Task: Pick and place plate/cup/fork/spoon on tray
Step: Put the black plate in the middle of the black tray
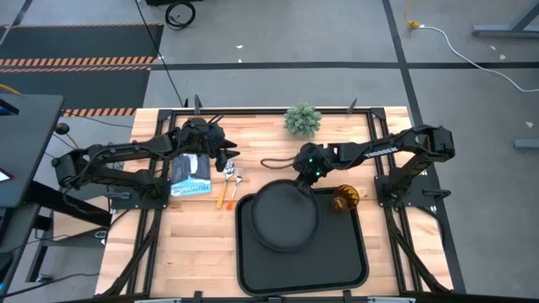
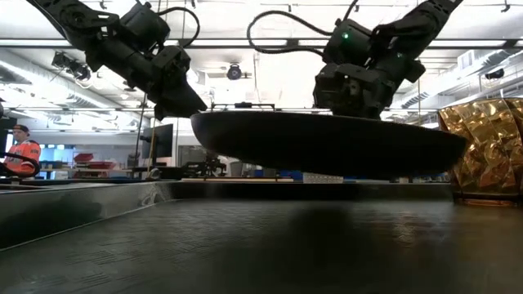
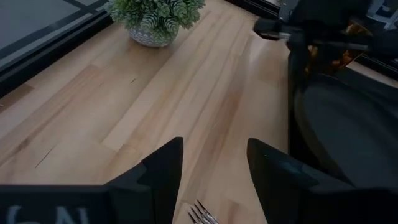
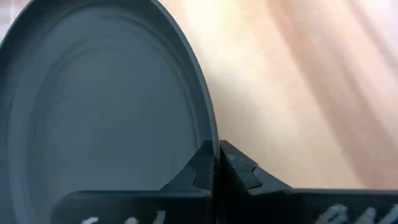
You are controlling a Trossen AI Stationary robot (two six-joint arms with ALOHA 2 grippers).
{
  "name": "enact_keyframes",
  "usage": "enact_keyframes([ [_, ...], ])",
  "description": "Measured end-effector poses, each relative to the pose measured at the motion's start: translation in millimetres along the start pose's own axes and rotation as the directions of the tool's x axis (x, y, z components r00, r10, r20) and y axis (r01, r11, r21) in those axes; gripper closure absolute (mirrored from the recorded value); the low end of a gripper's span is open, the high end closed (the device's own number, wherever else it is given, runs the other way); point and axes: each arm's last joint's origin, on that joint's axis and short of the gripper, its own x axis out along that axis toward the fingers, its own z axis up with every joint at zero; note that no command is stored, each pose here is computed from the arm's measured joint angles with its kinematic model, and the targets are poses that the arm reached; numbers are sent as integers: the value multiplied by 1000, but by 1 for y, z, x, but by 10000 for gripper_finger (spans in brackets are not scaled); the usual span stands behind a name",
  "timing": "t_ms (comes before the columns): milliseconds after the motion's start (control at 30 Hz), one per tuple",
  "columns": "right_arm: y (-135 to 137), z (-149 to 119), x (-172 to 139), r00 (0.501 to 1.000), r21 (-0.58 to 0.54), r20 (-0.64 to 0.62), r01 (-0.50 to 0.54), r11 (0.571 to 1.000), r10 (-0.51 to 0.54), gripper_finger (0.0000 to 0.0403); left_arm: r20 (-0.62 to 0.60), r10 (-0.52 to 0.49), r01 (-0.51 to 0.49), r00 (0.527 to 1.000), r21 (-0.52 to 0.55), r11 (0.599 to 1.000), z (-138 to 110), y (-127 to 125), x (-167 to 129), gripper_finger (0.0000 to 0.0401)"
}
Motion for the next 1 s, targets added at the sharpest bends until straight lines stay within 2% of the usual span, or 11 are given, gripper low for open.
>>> enact_keyframes([
  [167, 19, -9, 5, 999, -118, -37, -24, 993, 20, 388, 0, 0, 0, 1000, -13, 1000, 0, 0, 0, 213],
  [400, 38, -21, 9, 994, -275, -93, -78, 958, 54, 388, 0, 0, 0, 1000, -19, 1000, 0, 0, 0, 213],
  [767, 55, -33, 11, 988, -338, -138, -118, 934, 75, 387, 0, 0, 0, 1000, -42, 999, 0, 0, 0, 213],
  [1000, 59, -35, 12, 991, -333, -126, -86, 939, 47, 387, -1, 0, 0, 1000, -48, 999, 0, 0, 0, 213],
])
